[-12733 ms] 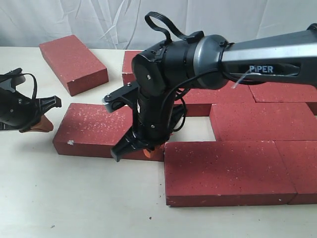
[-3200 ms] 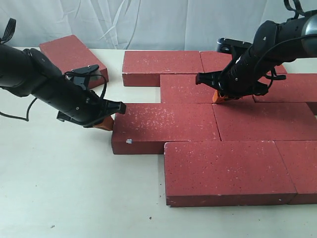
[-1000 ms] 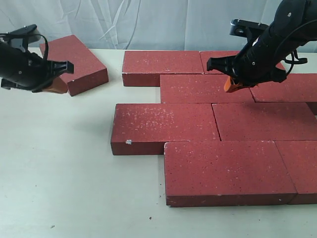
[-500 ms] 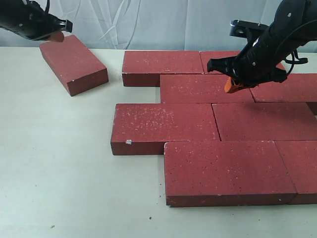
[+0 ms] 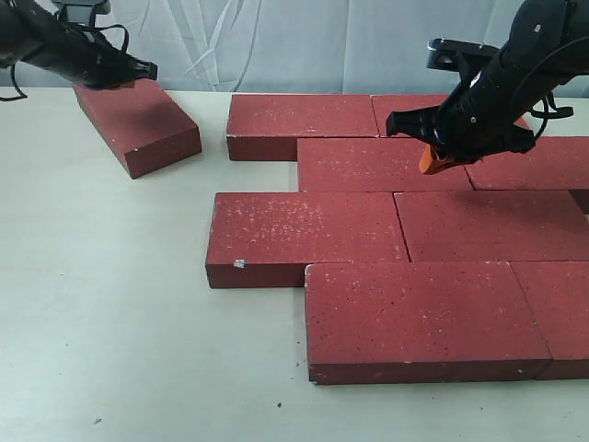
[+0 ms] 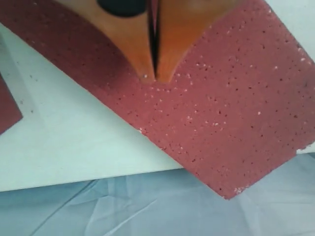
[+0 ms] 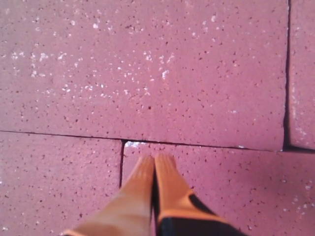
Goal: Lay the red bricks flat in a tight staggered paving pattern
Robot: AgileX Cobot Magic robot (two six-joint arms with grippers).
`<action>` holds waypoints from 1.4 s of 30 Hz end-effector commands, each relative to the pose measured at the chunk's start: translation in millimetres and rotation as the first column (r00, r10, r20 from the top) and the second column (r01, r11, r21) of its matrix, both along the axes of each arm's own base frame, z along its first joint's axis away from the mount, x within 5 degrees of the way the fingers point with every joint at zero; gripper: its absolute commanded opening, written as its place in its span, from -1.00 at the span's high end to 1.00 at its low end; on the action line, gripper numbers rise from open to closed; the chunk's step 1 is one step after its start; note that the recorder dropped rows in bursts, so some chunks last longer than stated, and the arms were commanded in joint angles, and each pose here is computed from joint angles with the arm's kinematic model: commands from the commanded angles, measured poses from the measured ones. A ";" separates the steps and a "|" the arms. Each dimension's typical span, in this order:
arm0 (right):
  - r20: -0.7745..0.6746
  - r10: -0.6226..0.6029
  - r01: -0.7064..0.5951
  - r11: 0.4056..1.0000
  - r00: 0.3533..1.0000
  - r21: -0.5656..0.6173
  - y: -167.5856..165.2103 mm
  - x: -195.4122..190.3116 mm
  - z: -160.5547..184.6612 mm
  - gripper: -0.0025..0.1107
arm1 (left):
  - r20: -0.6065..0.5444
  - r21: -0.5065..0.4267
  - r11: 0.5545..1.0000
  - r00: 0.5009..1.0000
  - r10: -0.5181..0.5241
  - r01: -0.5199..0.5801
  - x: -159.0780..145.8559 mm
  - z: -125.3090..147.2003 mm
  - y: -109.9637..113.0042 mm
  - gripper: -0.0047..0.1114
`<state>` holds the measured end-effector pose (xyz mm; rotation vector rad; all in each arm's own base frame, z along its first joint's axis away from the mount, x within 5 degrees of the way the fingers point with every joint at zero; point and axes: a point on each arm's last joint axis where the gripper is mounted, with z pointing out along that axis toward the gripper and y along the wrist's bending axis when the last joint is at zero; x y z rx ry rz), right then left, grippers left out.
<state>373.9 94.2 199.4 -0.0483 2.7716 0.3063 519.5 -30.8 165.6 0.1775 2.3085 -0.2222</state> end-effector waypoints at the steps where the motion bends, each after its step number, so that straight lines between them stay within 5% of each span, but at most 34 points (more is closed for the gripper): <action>1: 0.001 0.009 -0.009 1.000 1.000 -0.010 -2.3 -1.1 3.6 0.97 | -0.005 0.014 1.000 1.000 0.012 -0.012 7.2 -19.8 3.2 0.92; 9: -0.005 0.011 -0.011 1.000 1.000 -0.013 -2.5 -1.6 3.4 0.97 | -0.197 -0.065 0.997 0.980 0.035 -0.049 -4.6 -32.2 25.5 0.92; 12: -0.005 0.011 -0.011 1.000 1.000 -0.013 -2.5 -1.6 3.4 0.97 | -0.373 -0.184 0.962 0.920 0.122 -0.202 -16.9 -32.0 49.7 0.92; 17: -0.004 0.015 -0.015 1.000 1.000 -0.014 -2.5 -1.6 3.4 0.97 | -0.564 -0.265 0.922 0.821 0.089 -0.282 -37.0 -23.9 65.8 0.92; 22: -0.030 0.019 -0.020 1.000 0.999 -0.017 -2.6 -3.9 2.5 0.97 | -0.603 -0.394 0.861 0.797 0.023 -0.322 -46.1 -13.7 55.2 0.92; 25: -0.045 0.022 -0.023 1.000 0.999 -0.018 -2.6 -5.2 2.1 0.97 | -0.592 -0.402 0.863 0.806 0.009 -0.305 -54.3 -1.0 52.0 0.92; 30: -0.063 0.037 -0.039 0.999 0.997 -0.022 -2.6 -7.1 1.5 0.97 | -0.467 -0.376 0.916 0.883 -0.056 -0.141 -66.4 34.9 51.5 0.92; 34: -0.066 0.036 -0.037 0.999 0.997 -0.019 -2.4 -7.2 1.6 0.97 | -0.262 -0.256 0.966 0.960 -0.094 0.025 -66.6 68.9 55.6 0.92; 37: -0.076 0.031 -0.030 1.000 0.997 0.003 -0.1 -8.1 1.7 0.97 | -0.171 -0.133 0.978 0.969 -0.179 0.158 -64.3 71.5 58.2 0.92; 42: -0.075 0.033 -0.031 0.999 0.997 0.031 2.3 -8.2 2.3 0.97 | -0.177 0.051 0.956 0.945 -0.275 0.287 -55.9 41.6 66.3 0.92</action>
